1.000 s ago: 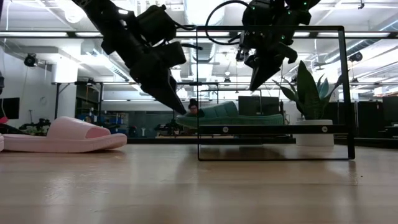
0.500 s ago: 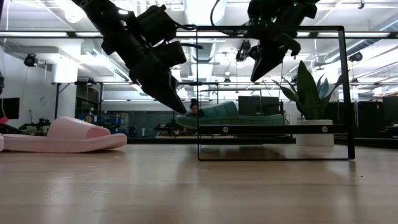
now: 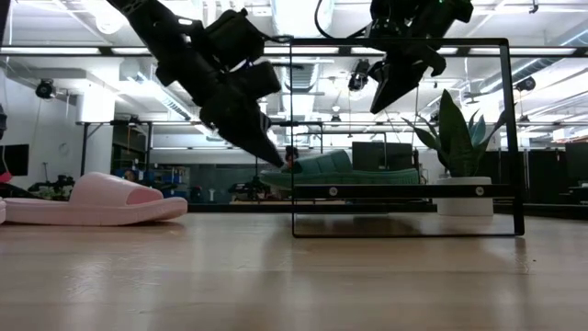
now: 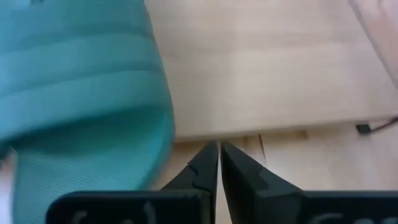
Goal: Pick and place slides into the shelf
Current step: Put the blue slide on the shelf
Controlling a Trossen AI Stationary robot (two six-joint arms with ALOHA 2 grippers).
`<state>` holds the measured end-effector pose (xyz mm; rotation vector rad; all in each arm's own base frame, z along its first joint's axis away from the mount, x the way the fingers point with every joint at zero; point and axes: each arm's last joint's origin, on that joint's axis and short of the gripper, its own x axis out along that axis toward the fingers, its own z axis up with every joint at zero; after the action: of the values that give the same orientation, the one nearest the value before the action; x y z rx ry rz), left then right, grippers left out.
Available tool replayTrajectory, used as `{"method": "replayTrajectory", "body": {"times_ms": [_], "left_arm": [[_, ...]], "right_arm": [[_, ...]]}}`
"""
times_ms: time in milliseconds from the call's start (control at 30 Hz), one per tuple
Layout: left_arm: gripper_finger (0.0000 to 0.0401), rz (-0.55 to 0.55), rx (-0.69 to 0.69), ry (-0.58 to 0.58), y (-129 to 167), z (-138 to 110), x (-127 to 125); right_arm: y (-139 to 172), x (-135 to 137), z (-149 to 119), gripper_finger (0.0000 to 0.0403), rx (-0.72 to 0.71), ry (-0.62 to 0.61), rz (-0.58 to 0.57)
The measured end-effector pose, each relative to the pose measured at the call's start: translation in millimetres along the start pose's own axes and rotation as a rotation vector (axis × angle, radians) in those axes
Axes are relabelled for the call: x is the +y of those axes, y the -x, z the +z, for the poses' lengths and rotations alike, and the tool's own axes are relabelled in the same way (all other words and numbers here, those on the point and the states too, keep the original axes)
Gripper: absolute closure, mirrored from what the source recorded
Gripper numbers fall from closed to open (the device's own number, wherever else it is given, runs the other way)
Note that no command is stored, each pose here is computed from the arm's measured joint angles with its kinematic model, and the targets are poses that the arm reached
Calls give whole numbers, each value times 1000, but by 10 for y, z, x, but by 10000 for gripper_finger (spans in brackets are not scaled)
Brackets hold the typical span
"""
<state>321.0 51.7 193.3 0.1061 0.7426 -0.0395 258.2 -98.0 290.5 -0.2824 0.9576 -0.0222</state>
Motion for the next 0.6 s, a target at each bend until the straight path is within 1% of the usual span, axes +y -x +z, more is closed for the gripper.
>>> {"method": "replayTrajectory", "body": {"times_ms": [33,133,367,500,600], "left_arm": [[397,1,15,3,-1,-22,2],[400,7,-7,-11,-11,-3,14],[401,17,7,-17,-17,-26,43],[401,62,19,-24,-11,-39,94],[401,68,26,-21,-16,-51,112]], "right_arm": [[0,1,1,394,0,0,0],[-4,0,0,394,1,1,1],[-4,0,1,394,0,2,1],[-4,1,0,394,1,-3,1],[-4,1,0,394,1,-4,1]]}}
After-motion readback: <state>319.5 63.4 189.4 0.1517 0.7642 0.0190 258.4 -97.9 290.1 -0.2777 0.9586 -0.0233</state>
